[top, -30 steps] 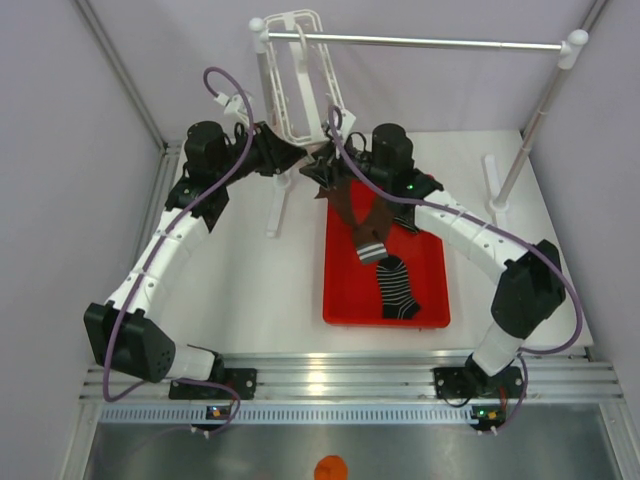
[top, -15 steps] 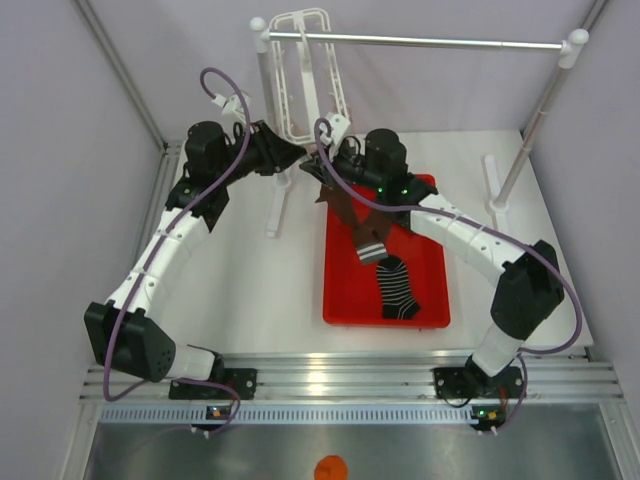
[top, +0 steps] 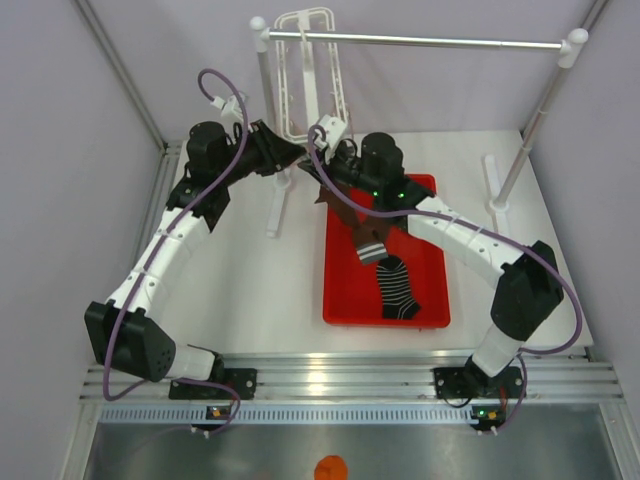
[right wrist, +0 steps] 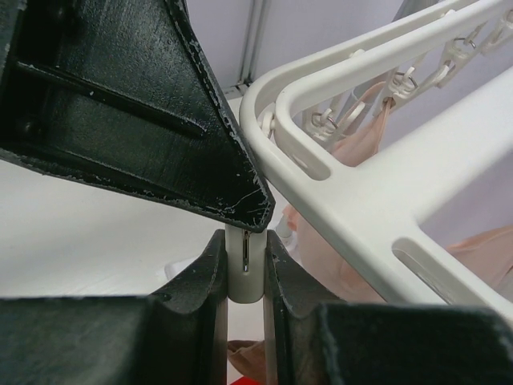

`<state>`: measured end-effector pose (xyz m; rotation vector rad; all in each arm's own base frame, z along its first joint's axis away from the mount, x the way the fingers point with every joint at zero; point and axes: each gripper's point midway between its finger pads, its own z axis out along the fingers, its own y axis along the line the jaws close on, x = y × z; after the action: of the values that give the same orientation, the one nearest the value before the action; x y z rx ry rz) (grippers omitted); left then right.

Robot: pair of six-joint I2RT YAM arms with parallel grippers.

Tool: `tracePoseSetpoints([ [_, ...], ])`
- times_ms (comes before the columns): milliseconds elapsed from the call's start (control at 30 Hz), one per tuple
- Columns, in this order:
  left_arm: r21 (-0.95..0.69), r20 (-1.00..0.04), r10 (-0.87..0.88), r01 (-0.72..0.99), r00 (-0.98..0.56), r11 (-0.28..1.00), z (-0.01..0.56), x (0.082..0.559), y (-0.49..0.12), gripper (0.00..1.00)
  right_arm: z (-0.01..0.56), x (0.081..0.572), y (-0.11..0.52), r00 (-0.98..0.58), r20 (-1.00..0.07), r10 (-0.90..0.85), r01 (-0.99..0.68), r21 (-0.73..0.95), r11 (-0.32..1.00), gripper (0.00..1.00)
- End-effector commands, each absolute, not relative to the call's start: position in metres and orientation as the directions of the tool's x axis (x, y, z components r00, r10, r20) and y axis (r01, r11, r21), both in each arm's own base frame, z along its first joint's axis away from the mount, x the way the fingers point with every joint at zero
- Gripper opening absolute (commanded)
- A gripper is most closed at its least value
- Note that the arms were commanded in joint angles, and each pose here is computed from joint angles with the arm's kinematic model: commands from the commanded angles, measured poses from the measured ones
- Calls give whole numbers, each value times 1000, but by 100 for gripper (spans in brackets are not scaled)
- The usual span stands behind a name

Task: Clip the socks to the hanger
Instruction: Open the clamp at the hanger.

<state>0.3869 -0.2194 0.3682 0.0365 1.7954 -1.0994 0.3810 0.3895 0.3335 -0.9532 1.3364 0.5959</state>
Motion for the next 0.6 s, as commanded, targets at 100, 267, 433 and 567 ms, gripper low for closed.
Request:
tracePoseSetpoints([
  [100, -656, -753, -455, 483, -476, 580, 380, 392, -220, 5, 368, 360, 394, 262, -961, -92, -829, -273, 489, 0],
  [267, -651, -756, -449, 482, -476, 586, 376, 392, -219, 0, 362, 358, 388, 237, -964, -120, -837, -265, 478, 29],
  [433, -642, -764, -441, 485, -471, 594, 375, 394, -217, 0, 361, 353, 367, 187, -975, -124, -858, -223, 463, 63],
  [567, -640, -765, -439, 485, -470, 596, 375, 395, -216, 0, 349, 335, 347, 77, -990, -120, -918, -118, 379, 77],
])
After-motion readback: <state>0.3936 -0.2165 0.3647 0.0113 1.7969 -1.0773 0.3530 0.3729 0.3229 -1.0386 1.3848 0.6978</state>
